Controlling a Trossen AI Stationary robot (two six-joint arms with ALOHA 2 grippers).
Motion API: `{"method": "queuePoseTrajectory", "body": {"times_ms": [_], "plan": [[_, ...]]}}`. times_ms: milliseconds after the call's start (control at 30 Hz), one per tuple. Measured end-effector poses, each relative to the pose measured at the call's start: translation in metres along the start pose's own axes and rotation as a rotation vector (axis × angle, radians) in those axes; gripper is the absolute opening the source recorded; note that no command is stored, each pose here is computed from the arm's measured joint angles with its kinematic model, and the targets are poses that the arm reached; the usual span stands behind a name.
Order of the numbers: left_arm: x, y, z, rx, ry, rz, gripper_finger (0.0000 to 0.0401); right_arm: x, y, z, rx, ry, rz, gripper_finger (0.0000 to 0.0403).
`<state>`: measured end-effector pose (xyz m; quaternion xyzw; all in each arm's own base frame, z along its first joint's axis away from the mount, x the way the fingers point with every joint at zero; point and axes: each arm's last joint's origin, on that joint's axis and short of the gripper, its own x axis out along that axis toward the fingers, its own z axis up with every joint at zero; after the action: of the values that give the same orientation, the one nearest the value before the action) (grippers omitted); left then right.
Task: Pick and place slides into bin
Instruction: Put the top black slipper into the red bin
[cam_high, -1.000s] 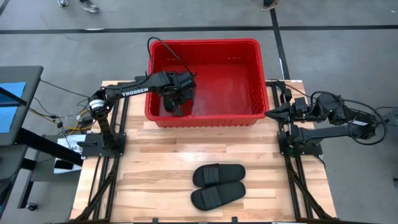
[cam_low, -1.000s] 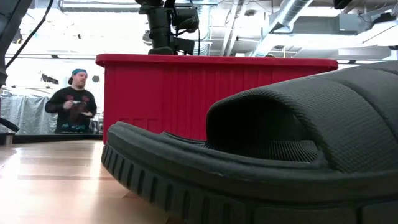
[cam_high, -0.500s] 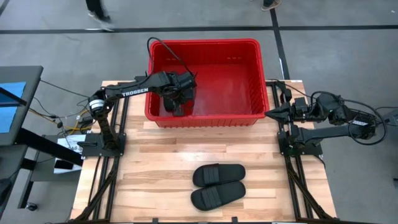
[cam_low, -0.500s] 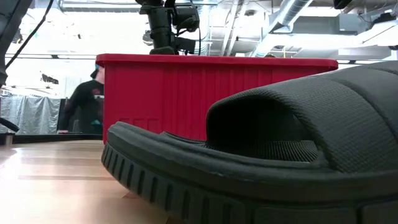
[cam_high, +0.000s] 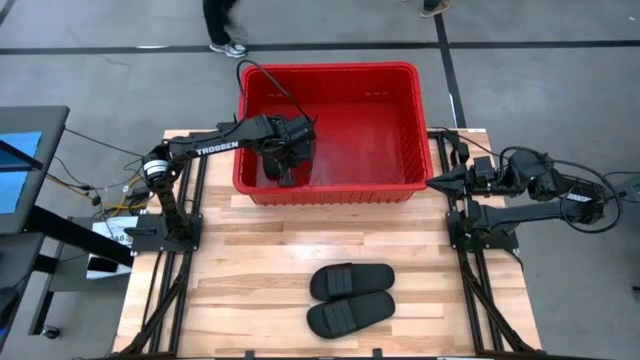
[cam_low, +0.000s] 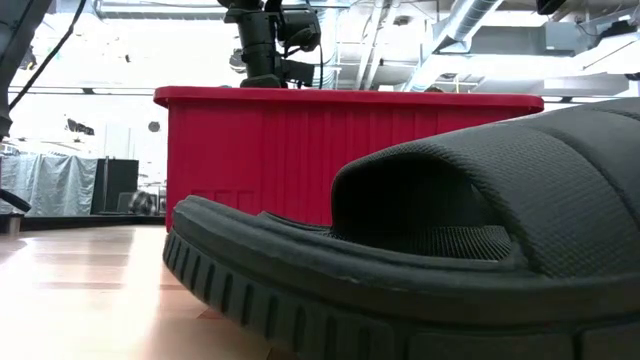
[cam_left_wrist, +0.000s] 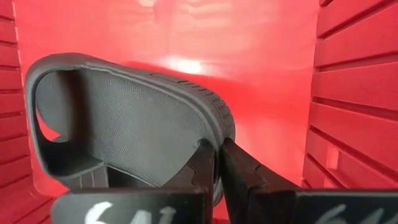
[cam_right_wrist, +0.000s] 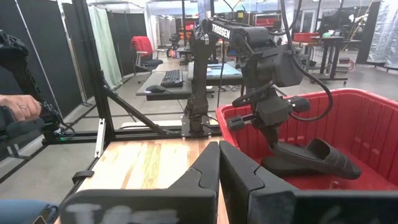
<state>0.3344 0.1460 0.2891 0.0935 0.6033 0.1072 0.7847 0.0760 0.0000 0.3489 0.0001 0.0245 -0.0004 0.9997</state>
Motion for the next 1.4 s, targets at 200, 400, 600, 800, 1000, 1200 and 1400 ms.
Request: {"method": "queuePoseTrajectory", "body": {"times_ms": [200, 400, 600, 800, 1000, 1200, 1400], "plan": [[0.0000, 0.0000, 0.0000, 0.000, 0.000, 0.000, 0.0000, 0.0000, 0.0000, 0.0000, 0.000, 0.000, 0.000, 0.0000], [0.0000, 0.0000, 0.0000, -0.001, 0.000, 0.000, 0.0000, 0.0000, 0.0000, 0.0000, 0.000, 0.000, 0.000, 0.0000], [0.0000, 0.0000, 0.0000, -0.007, 0.000, 0.000, 0.0000, 0.0000, 0.0000, 0.0000, 0.000, 0.000, 0.000, 0.0000], [0.0000, 0.0000, 0.0000, -0.008, 0.000, 0.001, 0.0000, 0.0000, 0.0000, 0.0000, 0.000, 0.000, 0.000, 0.0000], [0.0000, 0.0000, 0.0000, -0.008, 0.001, 0.001, 0.0000, 0.0000, 0.0000, 0.0000, 0.000, 0.000, 0.000, 0.0000], [-0.0001, -0.0008, 0.0003, -0.017, 0.000, 0.000, 0.0000, 0.0000, 0.0000, 0.0000, 0.000, 0.000, 0.000, 0.0000], [-0.0003, -0.0016, 0.0007, -0.015, 0.000, 0.001, 0.0000, 0.0000, 0.0000, 0.0000, 0.000, 0.000, 0.000, 0.0000]]}}
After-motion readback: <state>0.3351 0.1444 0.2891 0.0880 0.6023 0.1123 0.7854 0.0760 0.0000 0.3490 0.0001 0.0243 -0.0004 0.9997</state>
